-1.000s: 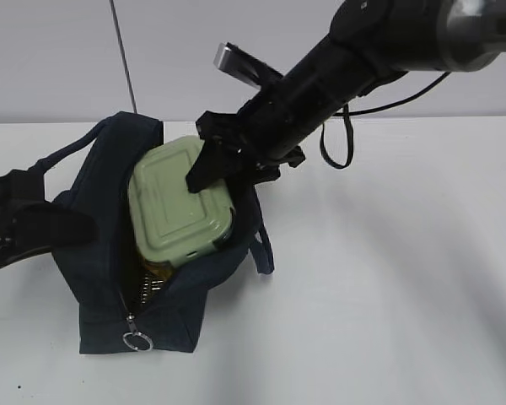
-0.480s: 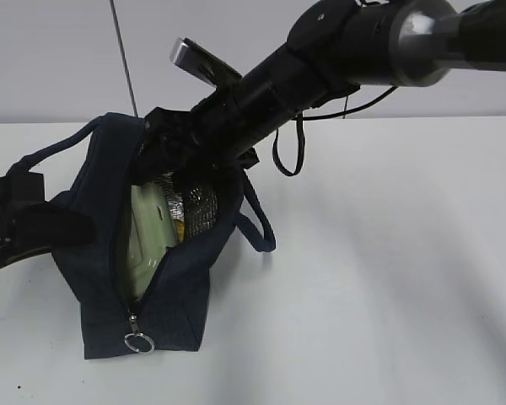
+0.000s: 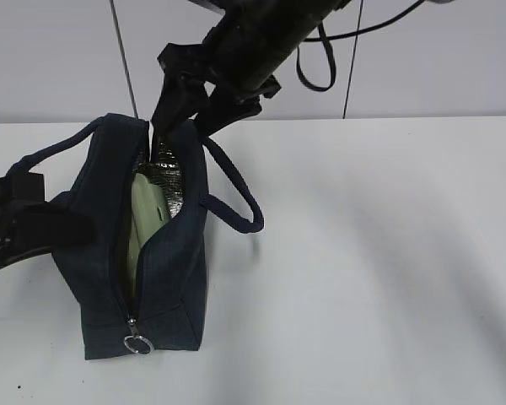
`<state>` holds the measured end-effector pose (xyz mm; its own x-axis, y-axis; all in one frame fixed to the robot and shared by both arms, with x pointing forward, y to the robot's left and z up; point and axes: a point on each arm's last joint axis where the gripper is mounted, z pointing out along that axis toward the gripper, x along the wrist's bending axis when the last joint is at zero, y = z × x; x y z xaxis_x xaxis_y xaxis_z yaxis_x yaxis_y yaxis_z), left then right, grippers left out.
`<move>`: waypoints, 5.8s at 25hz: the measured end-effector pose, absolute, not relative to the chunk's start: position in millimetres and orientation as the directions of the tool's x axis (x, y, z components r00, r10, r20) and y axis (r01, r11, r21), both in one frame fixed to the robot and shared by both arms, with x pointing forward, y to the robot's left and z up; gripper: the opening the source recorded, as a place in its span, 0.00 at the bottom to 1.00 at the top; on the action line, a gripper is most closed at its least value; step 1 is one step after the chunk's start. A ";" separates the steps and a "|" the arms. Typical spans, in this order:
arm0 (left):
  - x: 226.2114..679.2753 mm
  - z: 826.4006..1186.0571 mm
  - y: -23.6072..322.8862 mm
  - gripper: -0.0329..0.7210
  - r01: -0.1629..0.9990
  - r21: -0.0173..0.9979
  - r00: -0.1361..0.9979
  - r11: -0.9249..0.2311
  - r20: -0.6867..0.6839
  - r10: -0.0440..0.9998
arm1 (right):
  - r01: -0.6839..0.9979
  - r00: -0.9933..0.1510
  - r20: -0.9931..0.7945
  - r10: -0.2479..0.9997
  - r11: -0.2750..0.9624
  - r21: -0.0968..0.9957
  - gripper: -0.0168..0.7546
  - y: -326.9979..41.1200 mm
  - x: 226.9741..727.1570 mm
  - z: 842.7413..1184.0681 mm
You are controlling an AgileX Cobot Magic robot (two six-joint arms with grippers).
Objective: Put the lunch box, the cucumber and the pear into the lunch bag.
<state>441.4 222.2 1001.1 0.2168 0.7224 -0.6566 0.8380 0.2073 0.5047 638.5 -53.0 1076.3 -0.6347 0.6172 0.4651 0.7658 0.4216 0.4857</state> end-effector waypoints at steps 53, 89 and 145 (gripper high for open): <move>484.9 1027.6 151.9 0.02 0.821 0.560 0.380 0.115 -0.685 0.622 | 0.792 -0.525 -0.016 0.851 0.495 0.357 0.03 -108.1 620.5 1096.4; 488.8 1000.3 142.6 0.61 0.870 0.493 0.396 -0.004 -0.695 0.600 | 0.699 -0.675 -0.021 0.737 0.649 0.301 0.66 -104.8 618.1 1071.6; 486.5 1000.6 131.4 0.03 0.706 0.654 0.648 -0.271 -0.443 0.620 | 0.749 -0.535 -0.015 0.845 0.482 0.455 0.59 -148.1 600.5 1139.6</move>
<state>486.5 131.4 1000.6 0.6476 0.6201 -0.4427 0.7065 -0.2711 0.6537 600.5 -148.1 1139.6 -0.5347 0.8449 -0.0151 0.7490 0.4821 0.4546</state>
